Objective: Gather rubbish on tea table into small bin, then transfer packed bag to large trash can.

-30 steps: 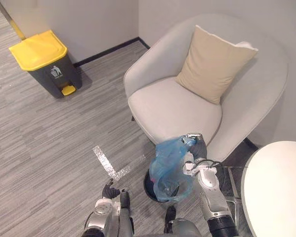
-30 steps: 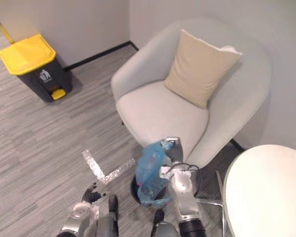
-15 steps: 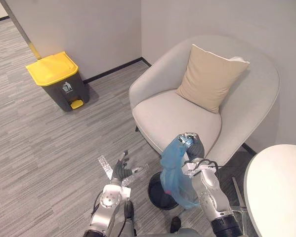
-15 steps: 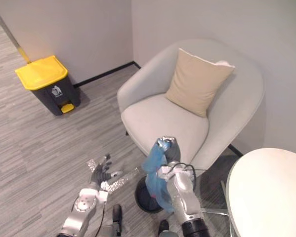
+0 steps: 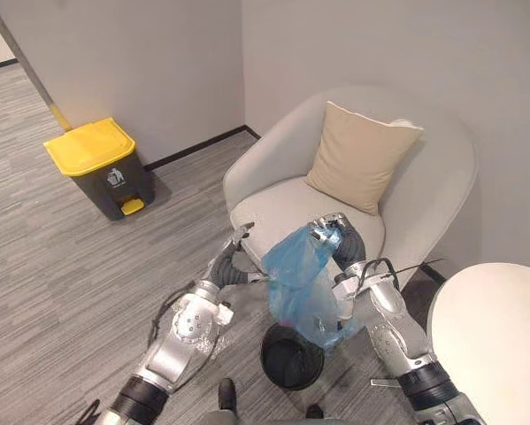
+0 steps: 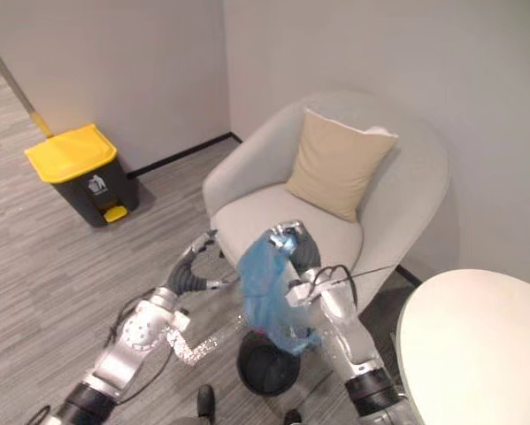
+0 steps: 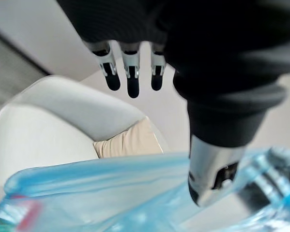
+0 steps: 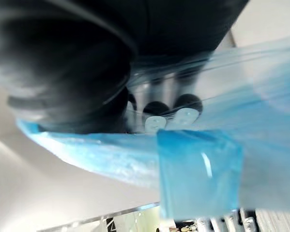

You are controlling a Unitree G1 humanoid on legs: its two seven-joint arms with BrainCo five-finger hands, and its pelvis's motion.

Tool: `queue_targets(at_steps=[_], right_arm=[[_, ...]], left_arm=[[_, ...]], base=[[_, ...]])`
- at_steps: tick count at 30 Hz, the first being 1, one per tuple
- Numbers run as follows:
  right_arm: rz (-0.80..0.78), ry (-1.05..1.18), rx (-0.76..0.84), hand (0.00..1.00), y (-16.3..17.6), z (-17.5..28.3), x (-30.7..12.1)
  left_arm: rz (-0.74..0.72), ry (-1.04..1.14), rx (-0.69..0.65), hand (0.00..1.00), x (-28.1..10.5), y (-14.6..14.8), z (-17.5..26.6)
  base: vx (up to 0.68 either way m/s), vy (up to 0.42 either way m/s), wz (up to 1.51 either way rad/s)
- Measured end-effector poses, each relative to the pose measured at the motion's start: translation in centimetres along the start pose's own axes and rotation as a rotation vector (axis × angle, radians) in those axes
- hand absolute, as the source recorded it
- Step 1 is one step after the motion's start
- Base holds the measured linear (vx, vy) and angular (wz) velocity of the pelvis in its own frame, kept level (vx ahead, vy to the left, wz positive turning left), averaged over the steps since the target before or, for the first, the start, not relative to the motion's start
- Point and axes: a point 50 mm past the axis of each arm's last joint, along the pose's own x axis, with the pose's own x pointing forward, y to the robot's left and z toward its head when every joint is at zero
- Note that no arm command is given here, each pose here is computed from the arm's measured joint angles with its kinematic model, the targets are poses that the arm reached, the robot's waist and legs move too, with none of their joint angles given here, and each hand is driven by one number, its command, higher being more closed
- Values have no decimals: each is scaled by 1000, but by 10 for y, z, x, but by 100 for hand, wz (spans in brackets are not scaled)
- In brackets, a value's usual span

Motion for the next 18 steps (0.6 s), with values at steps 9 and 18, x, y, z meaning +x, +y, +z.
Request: queue_targets(at_steps=[9,18], right_arm=[[102,-11,43,100,13,6,12],[219,-51,44,100,32,22,31]], left_arm=[[-81,-7,96,0,-3,-3,-3],[-187,-9,114,0,-3,-24,-6]], base=[[-5,1,-4],[0,0,0]])
